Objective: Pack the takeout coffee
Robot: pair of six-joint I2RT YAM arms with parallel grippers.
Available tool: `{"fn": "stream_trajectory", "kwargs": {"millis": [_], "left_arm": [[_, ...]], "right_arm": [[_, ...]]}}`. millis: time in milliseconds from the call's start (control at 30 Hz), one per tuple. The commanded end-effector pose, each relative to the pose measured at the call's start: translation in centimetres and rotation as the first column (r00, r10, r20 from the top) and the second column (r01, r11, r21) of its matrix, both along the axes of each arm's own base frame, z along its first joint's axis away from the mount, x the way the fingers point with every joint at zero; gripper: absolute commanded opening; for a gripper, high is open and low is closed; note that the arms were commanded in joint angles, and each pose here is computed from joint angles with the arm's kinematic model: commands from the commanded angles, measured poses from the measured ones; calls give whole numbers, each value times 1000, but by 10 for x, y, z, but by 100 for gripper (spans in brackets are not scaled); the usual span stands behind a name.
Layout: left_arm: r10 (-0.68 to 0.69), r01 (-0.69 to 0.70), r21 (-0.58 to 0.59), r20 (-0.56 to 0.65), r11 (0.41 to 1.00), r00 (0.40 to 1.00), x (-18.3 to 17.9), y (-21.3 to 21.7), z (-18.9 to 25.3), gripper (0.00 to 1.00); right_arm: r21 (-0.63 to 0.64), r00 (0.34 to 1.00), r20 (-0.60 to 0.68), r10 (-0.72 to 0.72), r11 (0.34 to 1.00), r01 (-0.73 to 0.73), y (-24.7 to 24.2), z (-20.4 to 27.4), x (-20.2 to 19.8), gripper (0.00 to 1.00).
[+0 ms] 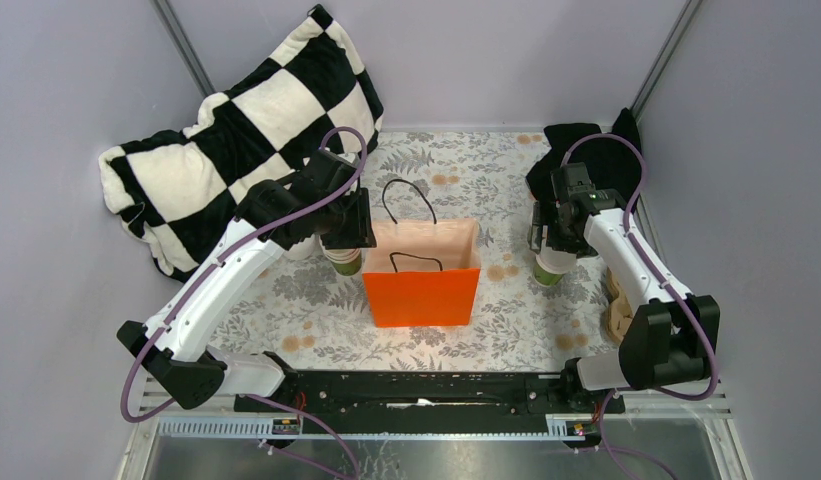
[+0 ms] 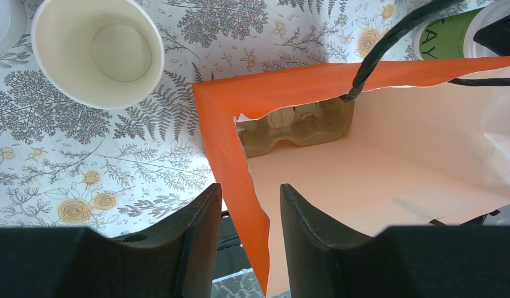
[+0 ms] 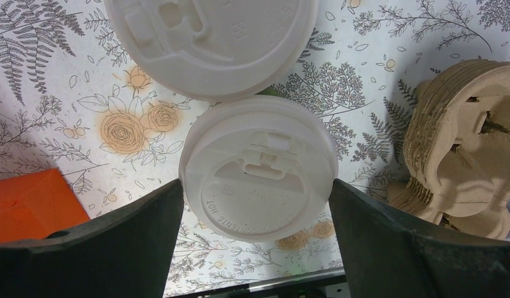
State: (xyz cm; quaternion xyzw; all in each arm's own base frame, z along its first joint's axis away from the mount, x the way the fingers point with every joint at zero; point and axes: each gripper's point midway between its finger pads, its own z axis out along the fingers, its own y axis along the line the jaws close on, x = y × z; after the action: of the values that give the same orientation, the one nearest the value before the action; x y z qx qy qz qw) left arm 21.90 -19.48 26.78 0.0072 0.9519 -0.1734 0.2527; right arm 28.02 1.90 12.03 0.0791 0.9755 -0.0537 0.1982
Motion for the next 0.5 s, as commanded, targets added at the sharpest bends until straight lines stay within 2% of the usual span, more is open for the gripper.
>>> {"fn": "stream_trajectory", "kwargs": {"millis": [0, 100, 233, 467], "left_arm": [[-8, 10, -33, 52, 999, 999, 4, -4, 16, 43], [-9, 11, -34, 53, 999, 999, 4, -4, 17, 43], [-8, 10, -36, 54, 999, 998, 4, -4, 17, 43], [-6, 8, -38, 45, 999, 999, 4, -6, 16, 43]], "right_arm": [[-19, 1000, 20, -12, 1000, 13, -6, 0, 1, 91], [-19, 1000, 25, -12, 1000, 12, -6, 2, 2, 89], [-11, 999, 32, -2, 1000, 3, -4, 8, 1, 81], [-21, 1000, 26, 9, 1000, -8, -6, 6, -3, 82]]}}
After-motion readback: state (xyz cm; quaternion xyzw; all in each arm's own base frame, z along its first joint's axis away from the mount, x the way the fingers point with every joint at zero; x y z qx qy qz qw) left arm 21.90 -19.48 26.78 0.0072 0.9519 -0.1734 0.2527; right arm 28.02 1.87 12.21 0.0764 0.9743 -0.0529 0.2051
